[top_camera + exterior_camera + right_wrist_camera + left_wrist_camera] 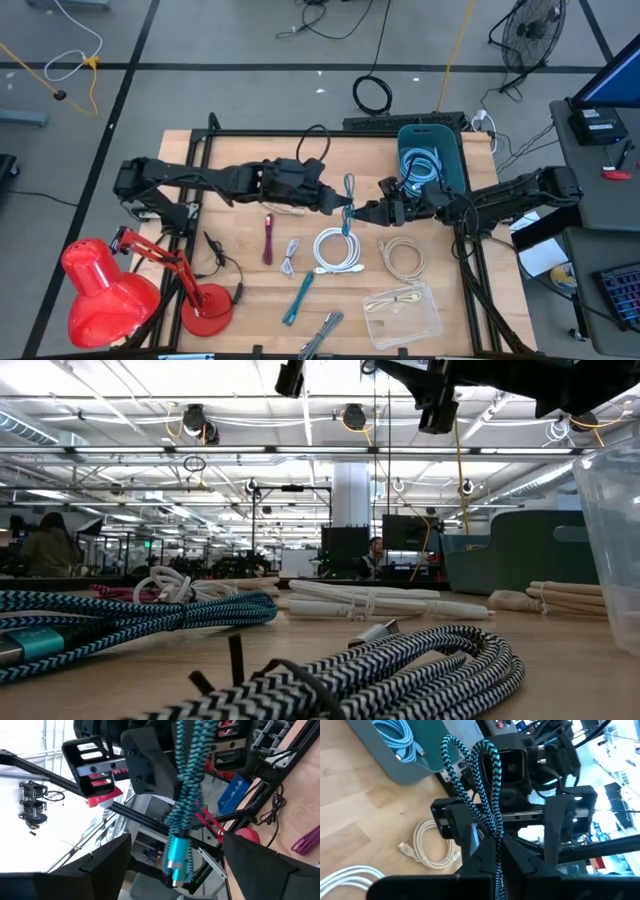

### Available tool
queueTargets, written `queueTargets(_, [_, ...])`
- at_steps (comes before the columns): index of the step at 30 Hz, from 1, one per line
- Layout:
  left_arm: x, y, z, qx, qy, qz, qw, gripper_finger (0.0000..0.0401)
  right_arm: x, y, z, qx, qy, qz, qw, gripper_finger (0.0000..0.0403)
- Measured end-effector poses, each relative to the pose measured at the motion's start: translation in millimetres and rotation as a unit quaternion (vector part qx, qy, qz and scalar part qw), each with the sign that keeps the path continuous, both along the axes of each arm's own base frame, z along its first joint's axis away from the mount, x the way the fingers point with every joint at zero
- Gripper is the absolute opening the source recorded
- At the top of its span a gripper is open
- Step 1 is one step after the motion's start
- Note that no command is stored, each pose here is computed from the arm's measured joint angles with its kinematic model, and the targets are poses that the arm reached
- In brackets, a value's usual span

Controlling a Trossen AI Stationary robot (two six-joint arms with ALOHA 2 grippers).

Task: Pick & Place USB Port
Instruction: Put the top blue charger cable into the transparent bin

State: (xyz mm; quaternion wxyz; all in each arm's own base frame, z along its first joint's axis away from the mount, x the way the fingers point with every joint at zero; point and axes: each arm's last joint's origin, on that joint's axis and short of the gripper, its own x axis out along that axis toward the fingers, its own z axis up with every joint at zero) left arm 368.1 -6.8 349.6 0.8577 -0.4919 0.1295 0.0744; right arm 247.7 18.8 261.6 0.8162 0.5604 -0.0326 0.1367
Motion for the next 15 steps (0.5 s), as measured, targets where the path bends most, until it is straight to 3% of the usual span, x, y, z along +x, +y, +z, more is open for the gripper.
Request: queueTargets(15, [0.9,1.1,3.0,-0.008,-0.016,-0.009,1.000,0.0014,-0.2,-1.4,1.7,-0.009,-0.011,-0.018,1.000,0.0299])
